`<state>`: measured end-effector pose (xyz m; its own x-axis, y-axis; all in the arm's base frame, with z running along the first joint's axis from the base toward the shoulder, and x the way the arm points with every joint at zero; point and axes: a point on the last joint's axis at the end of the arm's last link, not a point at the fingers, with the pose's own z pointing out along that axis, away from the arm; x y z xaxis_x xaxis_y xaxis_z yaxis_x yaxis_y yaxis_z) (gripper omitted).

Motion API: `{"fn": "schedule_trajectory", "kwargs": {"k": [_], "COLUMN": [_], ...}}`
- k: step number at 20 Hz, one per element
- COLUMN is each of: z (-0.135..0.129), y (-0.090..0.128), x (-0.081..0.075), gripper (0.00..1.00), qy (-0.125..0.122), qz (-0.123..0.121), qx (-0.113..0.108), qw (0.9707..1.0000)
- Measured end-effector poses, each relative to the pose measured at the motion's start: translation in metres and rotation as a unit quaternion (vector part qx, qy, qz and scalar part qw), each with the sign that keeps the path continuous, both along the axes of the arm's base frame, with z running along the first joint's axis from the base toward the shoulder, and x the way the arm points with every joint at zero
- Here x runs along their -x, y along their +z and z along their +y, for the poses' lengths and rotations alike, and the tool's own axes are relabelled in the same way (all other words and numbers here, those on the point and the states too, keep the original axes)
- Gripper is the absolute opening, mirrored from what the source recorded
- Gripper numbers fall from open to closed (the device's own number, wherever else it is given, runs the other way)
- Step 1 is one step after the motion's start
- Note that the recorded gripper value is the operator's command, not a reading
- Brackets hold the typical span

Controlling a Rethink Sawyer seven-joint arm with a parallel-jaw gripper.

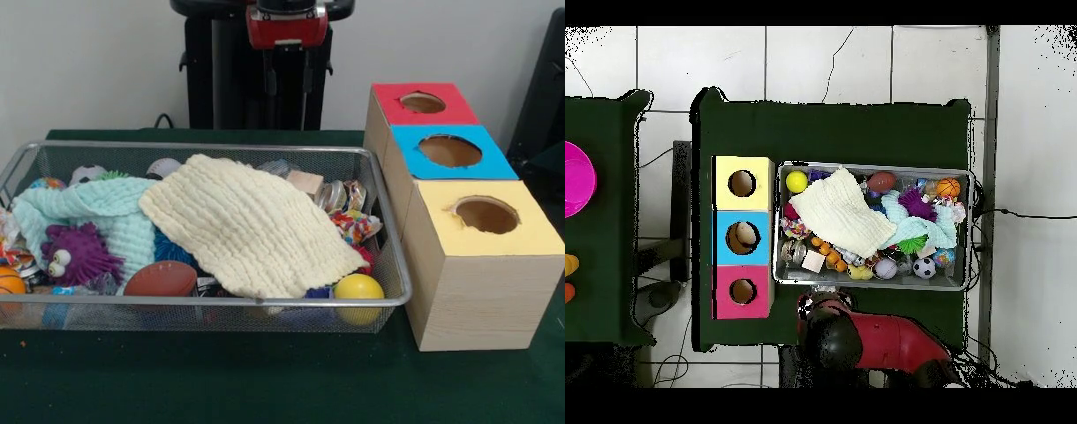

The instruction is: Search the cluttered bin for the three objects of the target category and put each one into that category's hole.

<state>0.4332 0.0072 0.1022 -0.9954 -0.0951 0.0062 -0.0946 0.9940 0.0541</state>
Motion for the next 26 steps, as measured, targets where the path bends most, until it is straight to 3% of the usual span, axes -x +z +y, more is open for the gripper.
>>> {"fn": "schedule_trajectory", "kwargs": {"k": [11,26], "z": [0.01,0.018], "y": [-0.02,-0.028], "x": [0.019,0.029], "gripper": [1.0,1.0], "qy": [0.029,0.047], "qz": [0.027,0.039], "qx": [-0.01,-0.014], "qw": [0.9991,0.998]}}
